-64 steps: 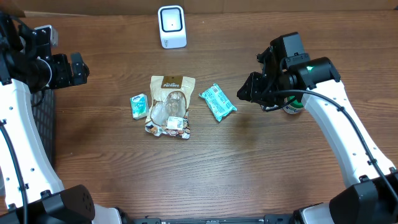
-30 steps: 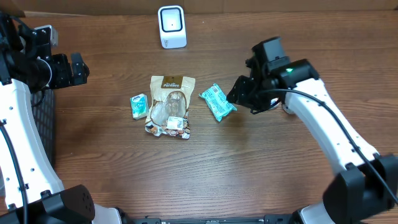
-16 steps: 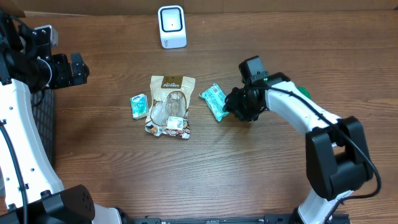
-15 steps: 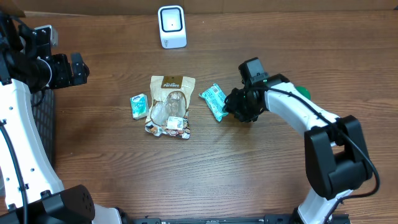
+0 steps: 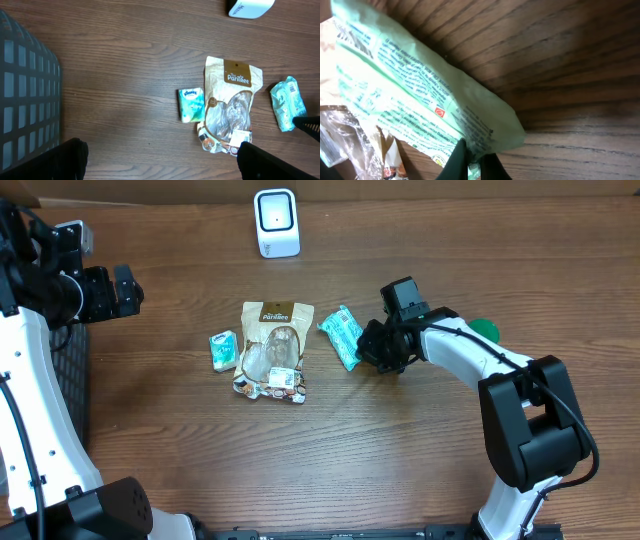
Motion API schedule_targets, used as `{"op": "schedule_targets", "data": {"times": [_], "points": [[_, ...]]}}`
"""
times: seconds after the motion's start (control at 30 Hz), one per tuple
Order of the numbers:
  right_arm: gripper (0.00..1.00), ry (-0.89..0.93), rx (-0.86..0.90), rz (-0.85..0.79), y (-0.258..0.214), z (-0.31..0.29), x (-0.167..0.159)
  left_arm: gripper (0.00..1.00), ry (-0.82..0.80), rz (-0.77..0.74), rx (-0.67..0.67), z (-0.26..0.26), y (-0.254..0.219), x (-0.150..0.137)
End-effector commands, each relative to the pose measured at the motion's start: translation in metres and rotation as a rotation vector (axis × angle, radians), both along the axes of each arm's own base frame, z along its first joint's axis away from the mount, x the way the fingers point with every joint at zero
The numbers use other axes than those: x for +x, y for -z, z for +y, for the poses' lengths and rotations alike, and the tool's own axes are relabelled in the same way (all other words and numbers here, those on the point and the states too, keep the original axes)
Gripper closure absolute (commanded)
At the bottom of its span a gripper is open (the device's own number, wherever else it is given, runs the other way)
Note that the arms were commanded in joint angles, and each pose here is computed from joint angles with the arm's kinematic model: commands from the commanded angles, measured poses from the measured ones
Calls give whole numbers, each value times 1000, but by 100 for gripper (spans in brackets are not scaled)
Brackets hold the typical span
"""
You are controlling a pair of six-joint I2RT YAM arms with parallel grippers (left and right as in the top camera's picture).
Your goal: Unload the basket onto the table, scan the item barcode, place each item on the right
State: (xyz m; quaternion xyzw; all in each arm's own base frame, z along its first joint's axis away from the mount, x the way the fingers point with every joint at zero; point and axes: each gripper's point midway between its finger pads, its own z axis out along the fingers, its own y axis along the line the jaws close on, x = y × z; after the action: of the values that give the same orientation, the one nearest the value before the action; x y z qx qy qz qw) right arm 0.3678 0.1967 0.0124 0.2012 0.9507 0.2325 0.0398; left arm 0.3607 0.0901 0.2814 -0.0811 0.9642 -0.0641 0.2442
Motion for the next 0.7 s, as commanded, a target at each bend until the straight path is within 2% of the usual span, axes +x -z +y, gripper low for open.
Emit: {"op": "schedule_targets", "data": {"times": [0.0,0.53,0.67], "points": [[96,-1,-31,11,9,-4,-3,0,22,-8,6,-3,-2,2],[96,-51,-23,-8,7,-1,-4,1,22,-8,6,-3,-2,2],[96,-116,-6,-44,-5,4,-3,0,22,-8,6,-3,-2,2]]}}
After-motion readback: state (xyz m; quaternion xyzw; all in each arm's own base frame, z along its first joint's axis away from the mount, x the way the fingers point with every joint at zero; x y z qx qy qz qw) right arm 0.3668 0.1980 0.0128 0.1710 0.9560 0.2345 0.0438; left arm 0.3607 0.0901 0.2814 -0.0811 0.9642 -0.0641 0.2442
